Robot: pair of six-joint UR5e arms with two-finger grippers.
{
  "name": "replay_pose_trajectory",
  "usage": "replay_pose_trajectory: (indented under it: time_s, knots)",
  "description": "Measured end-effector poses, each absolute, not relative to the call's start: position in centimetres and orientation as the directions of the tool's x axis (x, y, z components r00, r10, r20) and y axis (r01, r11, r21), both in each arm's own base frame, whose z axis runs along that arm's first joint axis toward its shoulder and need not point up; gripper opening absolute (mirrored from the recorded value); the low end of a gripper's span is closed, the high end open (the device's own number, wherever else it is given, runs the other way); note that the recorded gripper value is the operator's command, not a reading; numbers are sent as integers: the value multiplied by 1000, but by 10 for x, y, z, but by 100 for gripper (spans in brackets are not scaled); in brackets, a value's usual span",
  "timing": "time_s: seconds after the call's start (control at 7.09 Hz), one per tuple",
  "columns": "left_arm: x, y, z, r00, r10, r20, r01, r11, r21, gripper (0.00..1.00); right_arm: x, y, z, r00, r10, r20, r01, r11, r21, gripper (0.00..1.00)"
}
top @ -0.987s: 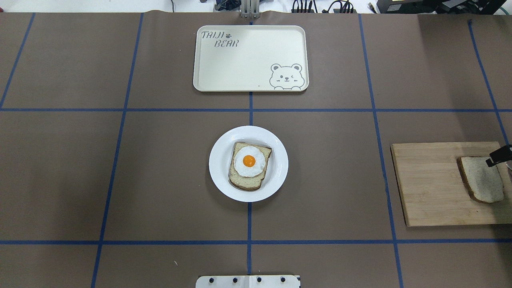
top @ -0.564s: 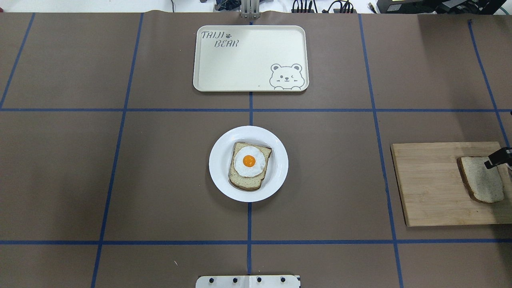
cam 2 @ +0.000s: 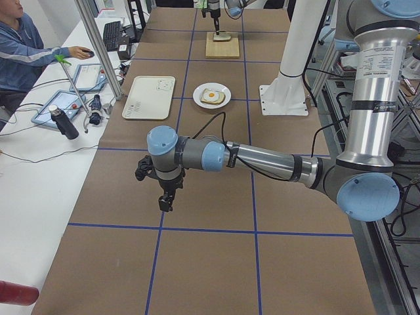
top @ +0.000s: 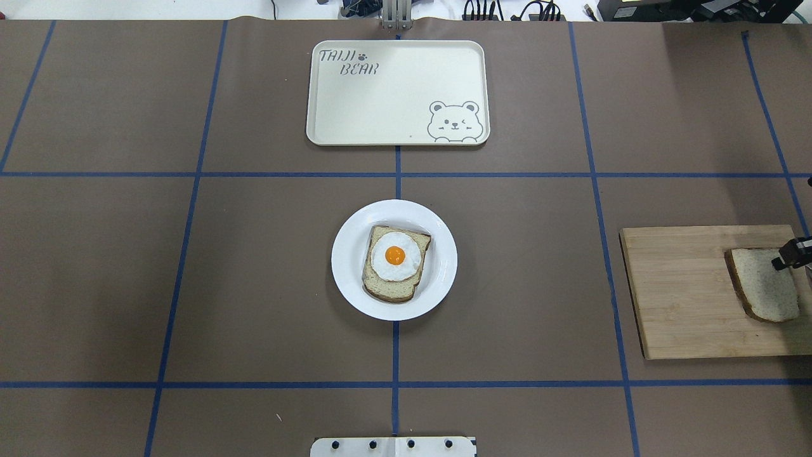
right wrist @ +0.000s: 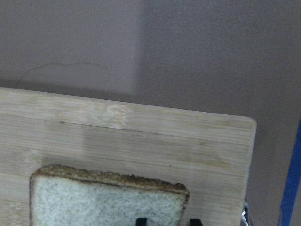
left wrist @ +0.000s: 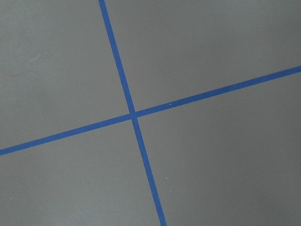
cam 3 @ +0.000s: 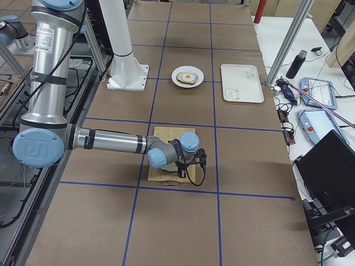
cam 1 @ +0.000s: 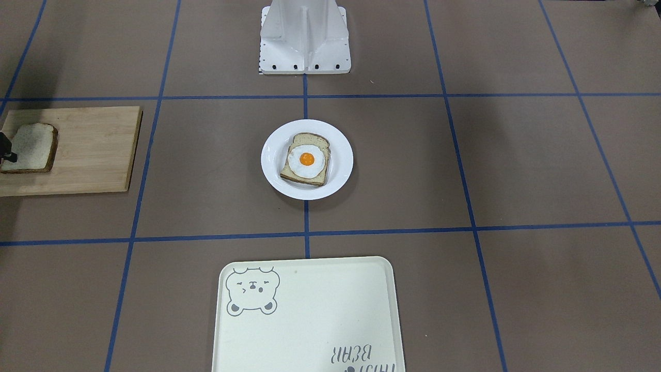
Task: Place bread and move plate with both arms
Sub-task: 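Close the right gripper on the bread slice's edge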
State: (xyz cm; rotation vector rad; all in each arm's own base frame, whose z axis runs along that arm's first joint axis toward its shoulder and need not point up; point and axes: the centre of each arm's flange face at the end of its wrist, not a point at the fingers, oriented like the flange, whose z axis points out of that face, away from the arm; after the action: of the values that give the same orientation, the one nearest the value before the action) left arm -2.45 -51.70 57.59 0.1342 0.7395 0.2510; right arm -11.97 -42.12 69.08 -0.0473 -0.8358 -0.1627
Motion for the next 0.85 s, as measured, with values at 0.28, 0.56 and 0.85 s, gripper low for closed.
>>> replay_pose_trajectory:
  time_s: [0.28,0.56,0.85]
  knots:
    - [-23,-517,575,701,274,-659,-178,961,210,99,-120,-420,695,651,-118,750,167,986,10,4]
    - [-22,-516,574,684,273,-676,-175,962,211,99,-121,-420,697,644,-113,756,170,985,3,0]
    - [-22,-516,573,682,273,-679,-174,962,212,99,-123,-421,690,623,-119,773,175,984,10,0]
